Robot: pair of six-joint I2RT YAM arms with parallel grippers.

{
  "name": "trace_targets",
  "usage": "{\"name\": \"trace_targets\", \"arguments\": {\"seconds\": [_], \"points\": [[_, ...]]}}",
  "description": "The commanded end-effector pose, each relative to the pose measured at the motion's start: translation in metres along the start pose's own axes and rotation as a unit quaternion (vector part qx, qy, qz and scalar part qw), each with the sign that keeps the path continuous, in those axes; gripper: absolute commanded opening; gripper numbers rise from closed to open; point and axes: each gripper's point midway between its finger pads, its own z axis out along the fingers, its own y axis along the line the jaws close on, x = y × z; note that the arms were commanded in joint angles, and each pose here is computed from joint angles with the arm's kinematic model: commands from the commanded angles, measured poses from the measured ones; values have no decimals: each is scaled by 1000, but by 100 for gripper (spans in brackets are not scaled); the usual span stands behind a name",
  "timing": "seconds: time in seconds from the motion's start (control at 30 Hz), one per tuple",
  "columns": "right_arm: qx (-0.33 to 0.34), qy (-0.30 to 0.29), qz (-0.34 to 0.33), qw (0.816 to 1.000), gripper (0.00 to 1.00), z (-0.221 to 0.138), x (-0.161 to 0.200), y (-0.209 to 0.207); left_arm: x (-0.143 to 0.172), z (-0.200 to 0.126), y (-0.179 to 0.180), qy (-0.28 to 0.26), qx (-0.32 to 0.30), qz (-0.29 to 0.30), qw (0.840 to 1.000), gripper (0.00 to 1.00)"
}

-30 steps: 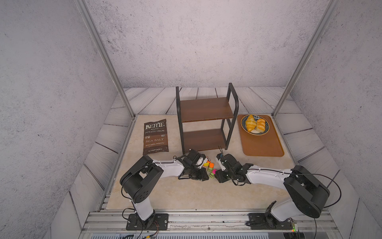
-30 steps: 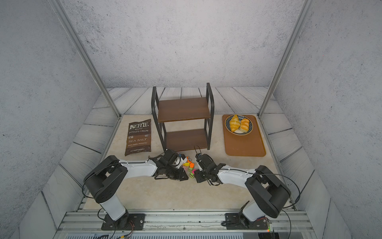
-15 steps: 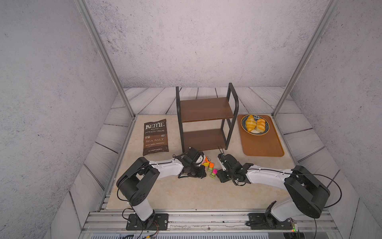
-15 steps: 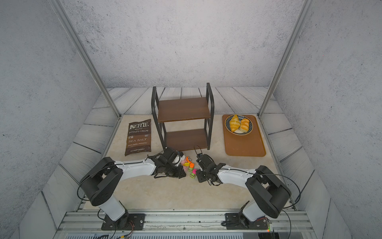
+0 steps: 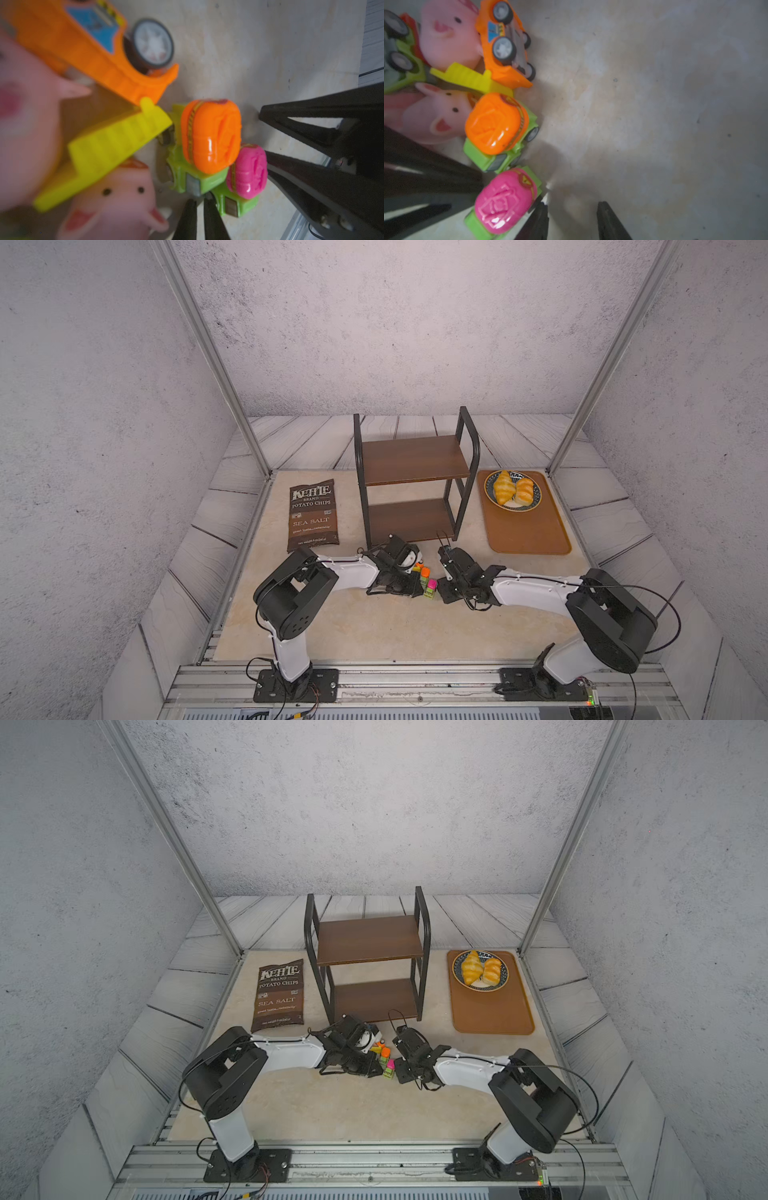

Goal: Organize plastic toys on shelves
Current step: Adjust the plastic toy at the center of the board.

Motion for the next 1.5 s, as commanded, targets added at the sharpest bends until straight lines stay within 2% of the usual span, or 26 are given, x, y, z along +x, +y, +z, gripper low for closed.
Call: {"name": "trace_targets", "arguments": {"seconds": [0.0,0.2,0.37,0.5,0.67,0.9,1.17,1.33,1.47], "points": [[6,11,2,1000,44,6,1,-1,12,7,-7,18,28,8,999,14],[56,18,1,998,46,2,3,-18,19,5,-6,24,28,9,999,14],[102,21,1,995,48,-11,8,-36,17,-10,-4,12,0,14,1000,15],[85,18,7,996,51,-24,11,-32,12,-30,-2,-3,-34,24,999,17],[14,16,16,1000,57,-40,9,-9,6,-58,9,-31,-86,27,995,18],[-91,5,43,995,74,-53,1,28,0,-92,27,-74,-133,17,988,20],[-87,13,50,995,76,-37,-2,43,0,-123,47,-118,-154,-12,981,21],[-55,24,43,997,76,-24,-1,45,4,-134,57,-124,-160,-25,979,21],[-35,27,39,998,72,-14,0,46,7,-138,62,-128,-162,-29,978,22]]}}
